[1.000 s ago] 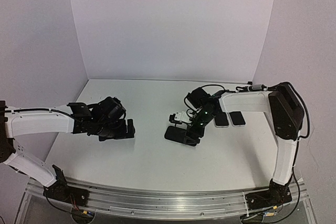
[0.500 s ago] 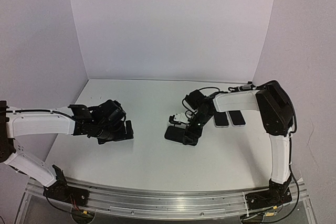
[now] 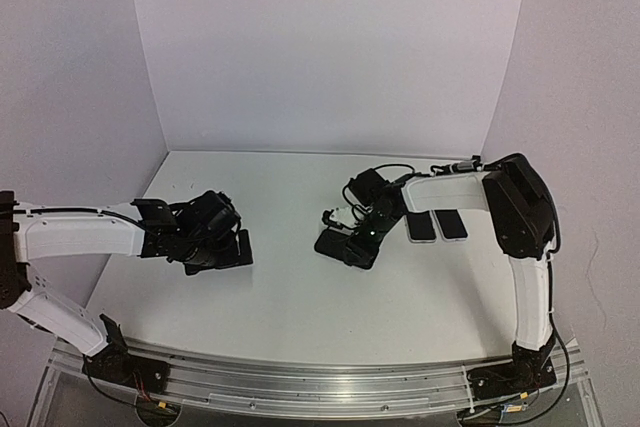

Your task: Put the phone into the phone case

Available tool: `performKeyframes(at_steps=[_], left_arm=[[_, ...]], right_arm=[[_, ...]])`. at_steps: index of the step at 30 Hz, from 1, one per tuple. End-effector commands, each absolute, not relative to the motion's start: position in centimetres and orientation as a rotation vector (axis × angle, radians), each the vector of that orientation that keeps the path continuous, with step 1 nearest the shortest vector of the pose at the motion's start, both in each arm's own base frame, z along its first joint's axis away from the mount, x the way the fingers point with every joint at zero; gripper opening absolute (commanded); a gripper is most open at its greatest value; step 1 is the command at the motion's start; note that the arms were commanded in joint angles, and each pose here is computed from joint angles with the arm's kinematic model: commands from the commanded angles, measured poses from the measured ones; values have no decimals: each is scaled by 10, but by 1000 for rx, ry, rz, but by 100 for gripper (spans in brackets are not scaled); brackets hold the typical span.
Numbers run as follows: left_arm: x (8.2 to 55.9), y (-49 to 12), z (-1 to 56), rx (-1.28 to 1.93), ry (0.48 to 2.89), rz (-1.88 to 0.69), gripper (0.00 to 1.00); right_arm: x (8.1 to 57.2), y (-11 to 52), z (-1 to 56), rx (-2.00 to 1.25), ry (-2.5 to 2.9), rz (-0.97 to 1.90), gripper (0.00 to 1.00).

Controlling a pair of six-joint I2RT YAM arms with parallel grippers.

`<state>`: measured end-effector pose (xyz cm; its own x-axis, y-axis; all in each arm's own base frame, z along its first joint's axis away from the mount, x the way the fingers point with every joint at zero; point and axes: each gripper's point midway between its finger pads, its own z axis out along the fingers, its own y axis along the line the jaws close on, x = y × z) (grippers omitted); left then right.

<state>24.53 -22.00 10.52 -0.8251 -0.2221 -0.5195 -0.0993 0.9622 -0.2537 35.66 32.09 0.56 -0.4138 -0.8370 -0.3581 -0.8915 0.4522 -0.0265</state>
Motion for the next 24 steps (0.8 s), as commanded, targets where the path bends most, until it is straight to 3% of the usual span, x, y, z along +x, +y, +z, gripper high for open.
performKeyframes(at_steps=[1,5,12,24], left_arm=[[255,-224,118,-257,2510,-282,100],[256,-227,115,-269,2526,-273,100],[257,-232,109,-275,2550,-266,100],[254,-231,105,-290,2572,-253,100]], right_arm=[[381,279,-18,-1125,2591,-60,66],[405,250,-8,-751,2620,-268,65],[421,224,-4,-273,2625,-340,64],[416,199,-1,140,2612,-365,63]])
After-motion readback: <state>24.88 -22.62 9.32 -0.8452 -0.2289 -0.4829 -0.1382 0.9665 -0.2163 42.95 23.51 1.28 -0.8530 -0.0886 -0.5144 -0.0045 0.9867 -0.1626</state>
